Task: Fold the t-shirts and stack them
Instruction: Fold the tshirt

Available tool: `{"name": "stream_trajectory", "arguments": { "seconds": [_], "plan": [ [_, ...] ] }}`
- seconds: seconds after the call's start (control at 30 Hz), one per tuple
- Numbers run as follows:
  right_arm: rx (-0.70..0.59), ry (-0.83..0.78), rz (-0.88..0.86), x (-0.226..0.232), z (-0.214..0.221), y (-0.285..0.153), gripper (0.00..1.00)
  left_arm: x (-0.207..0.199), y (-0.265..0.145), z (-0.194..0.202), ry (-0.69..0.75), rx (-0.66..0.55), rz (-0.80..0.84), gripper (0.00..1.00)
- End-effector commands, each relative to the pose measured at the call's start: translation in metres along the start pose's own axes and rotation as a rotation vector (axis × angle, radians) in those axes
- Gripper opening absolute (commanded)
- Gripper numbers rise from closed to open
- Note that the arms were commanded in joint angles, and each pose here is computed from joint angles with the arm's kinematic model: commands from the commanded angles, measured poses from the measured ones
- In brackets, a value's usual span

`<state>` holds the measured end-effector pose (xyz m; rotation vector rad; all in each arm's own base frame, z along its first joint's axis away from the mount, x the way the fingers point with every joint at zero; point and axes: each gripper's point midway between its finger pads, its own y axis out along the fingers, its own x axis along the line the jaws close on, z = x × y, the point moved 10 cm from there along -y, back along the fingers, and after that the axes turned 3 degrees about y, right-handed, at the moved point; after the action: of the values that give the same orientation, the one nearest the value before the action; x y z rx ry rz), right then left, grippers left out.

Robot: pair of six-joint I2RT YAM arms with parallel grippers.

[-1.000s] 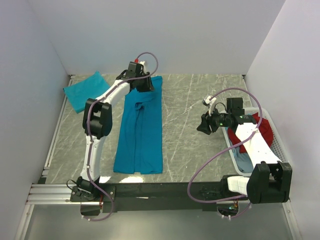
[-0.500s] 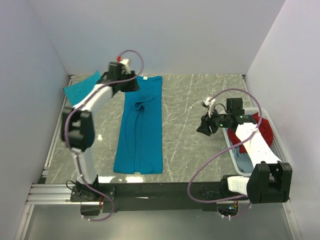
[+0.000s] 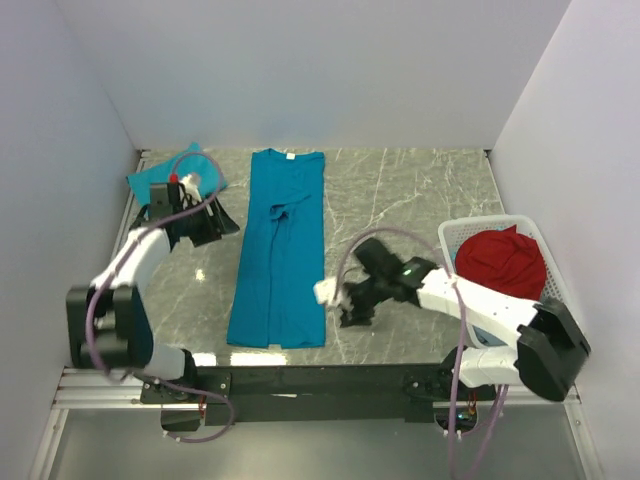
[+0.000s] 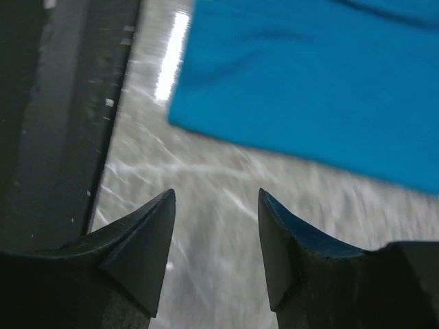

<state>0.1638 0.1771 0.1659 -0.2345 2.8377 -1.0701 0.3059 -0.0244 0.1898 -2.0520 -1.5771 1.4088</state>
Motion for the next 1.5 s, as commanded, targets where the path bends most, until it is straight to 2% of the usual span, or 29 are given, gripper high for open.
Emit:
{"name": "stream_trajectory", "arguments": {
  "seconds": [0.0,0.1,0.13,0.17,0.2,0.37,0.43,0.57,0.83,0.93,1.1,1.3,1.47],
  "plan": [
    [0.078,-0.213,-0.082,0.016,-0.025,0.038,0.59,-0.023,-0.043,0.005,0.164,-0.141,-0.064,0.68],
    [0.153,-0.274,-0.100,0.030,-0.029,0.069,0.60,-0.026,-0.072,0.005,0.240,-0.322,-0.153,0.72],
    [0.164,-0.293,-0.128,0.037,-0.032,0.078,0.60,-0.026,-0.077,0.006,0.231,-0.357,-0.167,0.81],
    [0.200,-0.278,-0.135,0.038,-0.028,0.088,0.60,-0.026,-0.079,0.006,0.228,-0.393,-0.175,0.85],
    [0.205,-0.276,-0.140,0.038,-0.030,0.092,0.60,-0.023,-0.079,0.011,0.215,-0.395,-0.182,0.88],
    [0.253,-0.298,-0.122,0.042,-0.023,0.104,0.60,-0.009,-0.059,0.026,0.144,-0.242,-0.198,0.81],
    [0.264,-0.290,-0.111,0.041,-0.020,0.106,0.59,-0.008,-0.057,0.029,0.141,-0.225,-0.188,0.80],
    [0.281,-0.312,-0.102,0.041,-0.018,0.102,0.56,-0.012,-0.063,0.029,0.164,-0.259,-0.170,0.80],
    [0.212,-0.414,-0.309,0.065,-0.025,0.071,0.54,-0.013,-0.078,0.034,0.246,-0.345,-0.170,0.83],
    [0.206,-0.390,-0.260,0.061,-0.028,0.073,0.55,-0.013,-0.080,0.035,0.248,-0.362,-0.172,0.84],
    [0.267,-0.312,-0.130,0.042,-0.029,0.094,0.56,-0.013,-0.080,0.035,0.246,-0.354,-0.173,0.83],
    [0.321,-0.262,-0.056,0.027,-0.030,0.113,0.56,-0.014,-0.081,0.035,0.255,-0.361,-0.168,0.83],
    [0.295,-0.287,-0.111,0.036,-0.030,0.103,0.53,-0.016,-0.082,0.034,0.262,-0.367,-0.147,0.83]
  ]
}}
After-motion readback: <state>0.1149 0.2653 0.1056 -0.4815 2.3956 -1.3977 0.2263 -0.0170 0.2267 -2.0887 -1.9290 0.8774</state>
